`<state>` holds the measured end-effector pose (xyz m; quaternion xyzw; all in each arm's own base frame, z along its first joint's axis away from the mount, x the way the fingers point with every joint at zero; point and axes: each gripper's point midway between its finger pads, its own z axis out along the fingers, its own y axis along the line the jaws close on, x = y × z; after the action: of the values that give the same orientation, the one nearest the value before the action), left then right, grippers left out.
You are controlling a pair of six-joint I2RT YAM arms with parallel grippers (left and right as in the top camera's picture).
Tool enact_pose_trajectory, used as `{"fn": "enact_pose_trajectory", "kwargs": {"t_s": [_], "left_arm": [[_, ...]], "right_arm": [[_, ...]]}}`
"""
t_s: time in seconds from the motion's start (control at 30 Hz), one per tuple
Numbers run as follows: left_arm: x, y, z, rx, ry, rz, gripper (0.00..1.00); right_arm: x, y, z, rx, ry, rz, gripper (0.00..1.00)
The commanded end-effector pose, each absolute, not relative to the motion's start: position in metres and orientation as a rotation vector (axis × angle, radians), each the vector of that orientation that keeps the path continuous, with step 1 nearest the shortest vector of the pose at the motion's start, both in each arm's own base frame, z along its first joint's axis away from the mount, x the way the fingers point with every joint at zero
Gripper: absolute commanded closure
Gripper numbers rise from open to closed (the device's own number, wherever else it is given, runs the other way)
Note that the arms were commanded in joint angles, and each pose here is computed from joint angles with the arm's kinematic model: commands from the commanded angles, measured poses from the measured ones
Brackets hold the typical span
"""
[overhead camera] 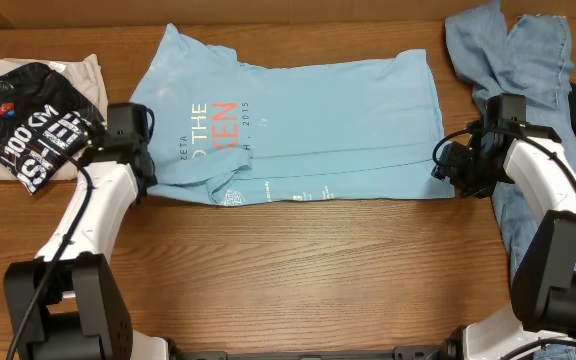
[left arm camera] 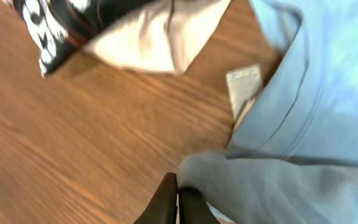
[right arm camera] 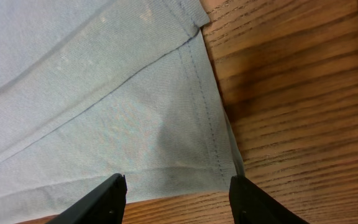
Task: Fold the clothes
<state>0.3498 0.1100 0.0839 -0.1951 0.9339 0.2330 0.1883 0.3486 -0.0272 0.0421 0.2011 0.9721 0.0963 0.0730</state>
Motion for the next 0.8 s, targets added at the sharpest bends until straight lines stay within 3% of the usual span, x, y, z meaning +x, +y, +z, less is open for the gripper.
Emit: {"fn": "enact_pose_trajectory", "kwargs": {"t_s": [0.0, 0.07, 0.23, 0.3, 0.37, 0.43, 0.53, 0.63, 0.77], "left_arm": [[0.357, 0.111, 0.089, -0.496, 2.633, 0.656, 0.87], [0.355, 0.105, 0.085, -0.486, 2.664, 0.605, 0.78], [0.342, 0.087, 0.072, -0.467, 2.771, 0.475, 0.67], [0.332, 0.073, 0.065, -0.454, 2.845, 0.375, 0.69], [0.321, 0.050, 0.058, -0.448, 2.927, 0.202, 0.82], [0.306, 0.032, 0.054, -0.456, 3.007, 0.063, 0.87], [0.281, 0.036, 0.046, -0.507, 3.082, 0.125, 0.87], [0.266, 0.050, 0.036, -0.583, 3.088, 0.271, 0.80], [0.266, 0.053, 0.026, -0.605, 3.058, 0.291, 0.59]], "right_arm": [[0.350, -0.029, 0.041, 0.601, 2.918, 0.276, 0.43], [0.349, -0.029, 0.041, 0.601, 2.919, 0.276, 0.43], [0.349, -0.029, 0.041, 0.600, 2.919, 0.276, 0.43], [0.349, -0.029, 0.041, 0.600, 2.919, 0.276, 0.43], [0.350, -0.029, 0.041, 0.600, 2.918, 0.276, 0.43], [0.350, -0.029, 0.041, 0.600, 2.918, 0.276, 0.43], [0.350, -0.029, 0.041, 0.600, 2.917, 0.276, 0.43], [0.351, -0.029, 0.042, 0.599, 2.914, 0.275, 0.43], [0.350, -0.029, 0.042, 0.599, 2.915, 0.275, 0.43]]}}
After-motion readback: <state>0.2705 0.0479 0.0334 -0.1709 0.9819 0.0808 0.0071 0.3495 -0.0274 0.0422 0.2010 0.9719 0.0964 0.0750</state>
